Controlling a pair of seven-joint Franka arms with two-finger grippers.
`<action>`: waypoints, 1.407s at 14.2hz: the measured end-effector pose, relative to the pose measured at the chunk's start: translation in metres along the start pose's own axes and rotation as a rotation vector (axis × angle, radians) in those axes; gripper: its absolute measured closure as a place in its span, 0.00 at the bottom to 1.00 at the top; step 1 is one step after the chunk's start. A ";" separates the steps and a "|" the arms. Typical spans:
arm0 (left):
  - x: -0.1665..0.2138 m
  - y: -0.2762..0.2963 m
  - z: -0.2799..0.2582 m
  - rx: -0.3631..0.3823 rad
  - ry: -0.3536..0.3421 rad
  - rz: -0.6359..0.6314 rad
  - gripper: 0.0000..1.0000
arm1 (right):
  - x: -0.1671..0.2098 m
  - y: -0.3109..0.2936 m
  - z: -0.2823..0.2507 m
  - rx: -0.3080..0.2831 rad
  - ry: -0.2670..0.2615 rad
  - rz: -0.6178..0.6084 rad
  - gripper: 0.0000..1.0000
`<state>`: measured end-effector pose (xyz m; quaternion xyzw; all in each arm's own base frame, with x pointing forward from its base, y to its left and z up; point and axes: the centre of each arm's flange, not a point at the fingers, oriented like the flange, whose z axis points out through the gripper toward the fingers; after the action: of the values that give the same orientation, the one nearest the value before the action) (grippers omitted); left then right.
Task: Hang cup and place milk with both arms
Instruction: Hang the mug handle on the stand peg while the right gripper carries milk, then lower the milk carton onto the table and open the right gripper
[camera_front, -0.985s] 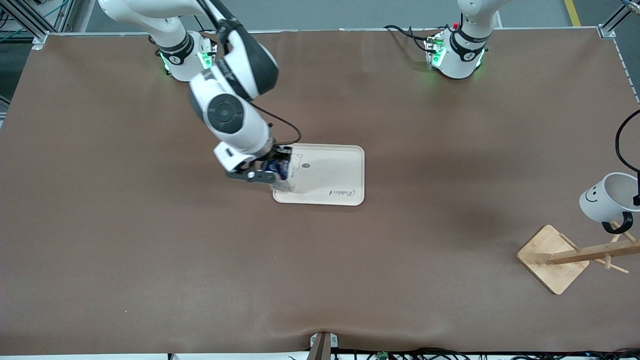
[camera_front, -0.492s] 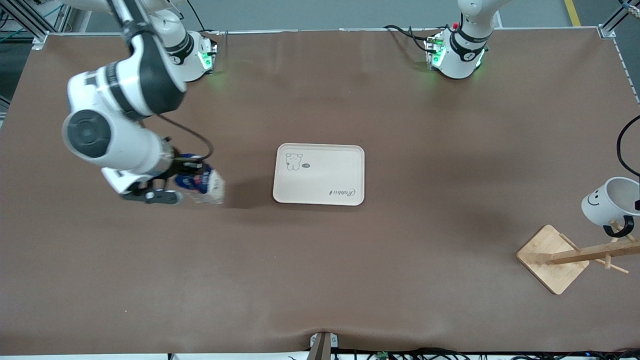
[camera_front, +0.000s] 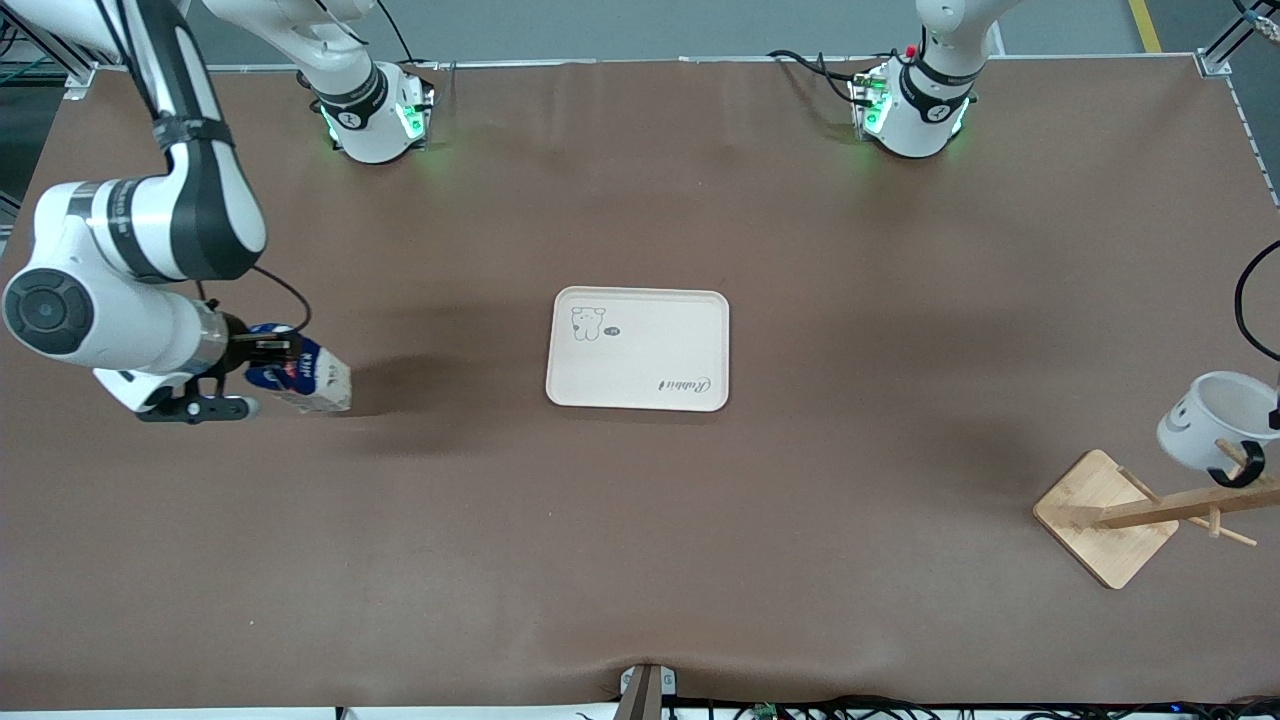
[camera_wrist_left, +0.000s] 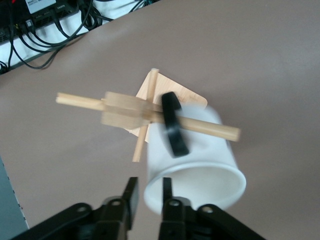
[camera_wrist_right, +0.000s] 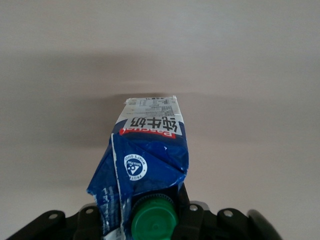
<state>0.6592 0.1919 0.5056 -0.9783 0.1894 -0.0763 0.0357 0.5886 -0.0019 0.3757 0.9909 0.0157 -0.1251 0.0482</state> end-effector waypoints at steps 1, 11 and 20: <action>0.000 0.000 0.000 0.002 0.003 0.000 0.59 | -0.002 0.014 0.013 -0.010 -0.006 0.008 0.53; 0.024 0.049 -0.021 -0.044 -0.024 -0.198 0.00 | -0.017 0.035 0.056 -0.028 -0.022 0.018 0.53; 0.044 0.152 -0.078 -0.077 -0.120 -0.435 0.00 | -0.024 0.036 0.074 -0.023 -0.035 0.019 0.01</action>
<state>0.6313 0.0317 0.5732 -0.9995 -0.0258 -0.0165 -0.0077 0.5482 -0.0456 0.3135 0.9880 0.0067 -0.1418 0.0611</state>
